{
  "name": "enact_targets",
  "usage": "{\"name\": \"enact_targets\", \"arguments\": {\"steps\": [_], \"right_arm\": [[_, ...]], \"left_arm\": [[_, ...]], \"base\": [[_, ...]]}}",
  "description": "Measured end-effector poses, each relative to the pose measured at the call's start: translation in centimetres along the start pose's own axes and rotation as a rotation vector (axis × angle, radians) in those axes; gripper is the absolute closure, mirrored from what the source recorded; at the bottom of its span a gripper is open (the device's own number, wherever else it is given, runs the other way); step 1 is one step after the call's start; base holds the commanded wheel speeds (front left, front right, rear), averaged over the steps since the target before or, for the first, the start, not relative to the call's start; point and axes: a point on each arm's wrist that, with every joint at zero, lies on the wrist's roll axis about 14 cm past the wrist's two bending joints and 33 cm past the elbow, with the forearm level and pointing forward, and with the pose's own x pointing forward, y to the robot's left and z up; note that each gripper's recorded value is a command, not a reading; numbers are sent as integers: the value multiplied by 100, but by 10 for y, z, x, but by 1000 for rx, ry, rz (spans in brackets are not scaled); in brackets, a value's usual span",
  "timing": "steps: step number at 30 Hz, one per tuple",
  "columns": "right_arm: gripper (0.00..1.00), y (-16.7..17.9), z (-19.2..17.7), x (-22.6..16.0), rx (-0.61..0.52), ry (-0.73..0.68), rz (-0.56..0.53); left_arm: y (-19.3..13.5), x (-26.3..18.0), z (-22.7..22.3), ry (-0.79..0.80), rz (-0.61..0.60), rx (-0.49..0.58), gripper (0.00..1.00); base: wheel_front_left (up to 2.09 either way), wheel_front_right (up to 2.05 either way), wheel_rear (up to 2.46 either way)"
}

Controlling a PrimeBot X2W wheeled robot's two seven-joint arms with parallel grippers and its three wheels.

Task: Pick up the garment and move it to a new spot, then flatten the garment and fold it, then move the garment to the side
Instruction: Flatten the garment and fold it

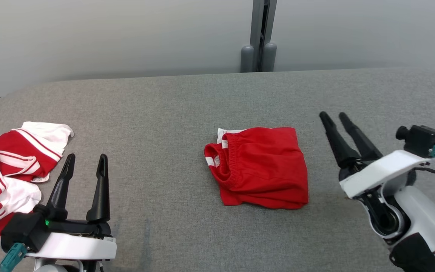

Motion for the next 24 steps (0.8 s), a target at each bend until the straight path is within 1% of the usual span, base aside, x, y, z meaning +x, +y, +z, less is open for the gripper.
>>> {"name": "enact_targets", "arguments": {"steps": [4, 8, 9, 10, 11, 17, 20, 24], "right_arm": [[0, -20, 30, -21, -151, -98, -45], [0, -28, 58, -42, -254, -205, -96], [0, -28, 58, -42, -254, -205, -96], [0, -29, 63, -47, -289, -226, -106], [0, -29, 63, -53, -325, -232, -114], [0, -38, 44, -81, -427, -217, -195], [0, -38, 30, -85, -430, -198, -219], [0, -35, 23, -82, -431, -187, -217]], "left_arm": [[3, -3, 3, -6, 10, 16, 0], [4, -7, 5, -13, 25, 13, 0], [4, -7, 5, -13, 25, 13, 0], [4, -8, 5, -14, 29, 17, 0], [5, -9, 4, -10, 34, 19, 0], [12, -21, -3, 15, 68, 19, 0], [11, -22, -7, 25, 72, 15, 0], [10, -23, -8, 29, 70, 13, 0]], "base": [[0, 0, 0], [0, 0, 0], [0, 0, 0], [0, 0, 0], [0, 0, 0], [0, 0, 0], [0, 0, 0], [0, 0, 0]]}}
